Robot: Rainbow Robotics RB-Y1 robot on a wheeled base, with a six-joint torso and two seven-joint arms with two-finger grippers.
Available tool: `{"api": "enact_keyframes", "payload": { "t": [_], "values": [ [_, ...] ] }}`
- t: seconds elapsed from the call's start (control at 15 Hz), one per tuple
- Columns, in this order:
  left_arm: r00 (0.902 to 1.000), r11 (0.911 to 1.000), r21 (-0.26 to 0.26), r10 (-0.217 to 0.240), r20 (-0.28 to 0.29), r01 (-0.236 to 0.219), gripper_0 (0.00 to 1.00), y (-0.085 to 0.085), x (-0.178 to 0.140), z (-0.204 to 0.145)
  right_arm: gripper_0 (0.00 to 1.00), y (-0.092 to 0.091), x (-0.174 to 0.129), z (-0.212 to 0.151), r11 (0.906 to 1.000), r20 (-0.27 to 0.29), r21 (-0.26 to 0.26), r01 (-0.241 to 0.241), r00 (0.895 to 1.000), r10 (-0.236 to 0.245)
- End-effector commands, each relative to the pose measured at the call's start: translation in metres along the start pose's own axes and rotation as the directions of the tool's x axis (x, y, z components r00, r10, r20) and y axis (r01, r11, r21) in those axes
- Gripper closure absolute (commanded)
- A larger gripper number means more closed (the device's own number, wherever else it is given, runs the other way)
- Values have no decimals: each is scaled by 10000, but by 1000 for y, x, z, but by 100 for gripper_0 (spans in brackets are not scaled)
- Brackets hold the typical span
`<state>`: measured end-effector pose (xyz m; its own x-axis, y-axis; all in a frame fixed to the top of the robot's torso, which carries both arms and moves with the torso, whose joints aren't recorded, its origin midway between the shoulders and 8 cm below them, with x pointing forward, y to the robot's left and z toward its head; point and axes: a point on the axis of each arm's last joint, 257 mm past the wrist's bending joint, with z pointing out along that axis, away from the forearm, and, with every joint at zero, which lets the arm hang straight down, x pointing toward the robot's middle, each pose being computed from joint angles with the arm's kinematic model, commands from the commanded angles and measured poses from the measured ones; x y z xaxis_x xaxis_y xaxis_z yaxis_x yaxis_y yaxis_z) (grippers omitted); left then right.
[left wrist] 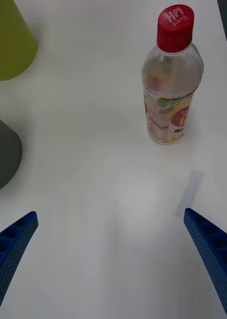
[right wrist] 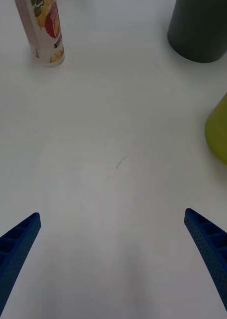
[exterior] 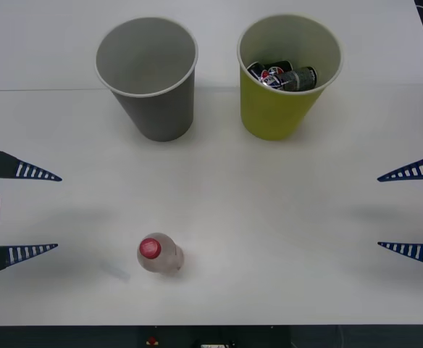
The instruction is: Put the can into the green bin and the plastic bottle into the gray bin
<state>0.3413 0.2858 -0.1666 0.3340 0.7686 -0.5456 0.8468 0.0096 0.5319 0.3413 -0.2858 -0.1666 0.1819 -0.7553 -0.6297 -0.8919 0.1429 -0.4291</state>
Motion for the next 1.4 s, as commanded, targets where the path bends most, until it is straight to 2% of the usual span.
{"api": "enact_keyframes", "payload": {
  "t": [0.07,0.13,0.2,0.4,0.47,0.6,0.67,0.73,1.0,1.13,1.27,1.4],
  "values": [
    [10000,10000,0,0,0,0,0,0,0,0,0,0,0,0,10000,0,0,0,10000,0],
    [9998,9995,-239,-189,105,191,0,2,1,3,0,0,0,0,10000,0,0,0,10000,0],
    [9998,9991,-408,-142,103,146,0,7,1,0,0,0,0,0,10000,0,0,0,10000,0],
    [9999,9990,-429,-115,103,120,0,7,3,0,0,0,0,0,10000,0,0,0,10000,0],
    [9996,9989,-404,-243,133,248,0,5,6,0,0,0,0,0,10000,0,0,0,10000,0],
    [9944,9959,23,-908,539,908,0,-9,11,3,0,0,0,0,10000,0,0,0,10000,0],
    [9909,9941,217,-1080,809,1065,0,-15,13,5,0,0,0,0,10000,0,0,0,10000,0],
    [9895,9944,264,-1047,1001,1025,0,-17,15,7,0,0,0,0,10000,0,0,0,10000,0],
    [9731,9905,766,-1269,1920,1141,0,-29,24,24,0,0,0,0,10000,0,0,0,10000,0],
    [9576,9838,1148,-1618,2386,1376,0,-36,30,32,0,0,0,0,10000,0,0,0,10000,0],
    [9392,9717,1554,-2150,2679,1782,0,-42,34,38,0,0,0,0,10000,0,0,0,10000,0],
    [9285,9729,1556,-2119,3048,1709,0,-43,33,44,0,0,0,0,10000,0,0,0,10000,0]
  ]
}}
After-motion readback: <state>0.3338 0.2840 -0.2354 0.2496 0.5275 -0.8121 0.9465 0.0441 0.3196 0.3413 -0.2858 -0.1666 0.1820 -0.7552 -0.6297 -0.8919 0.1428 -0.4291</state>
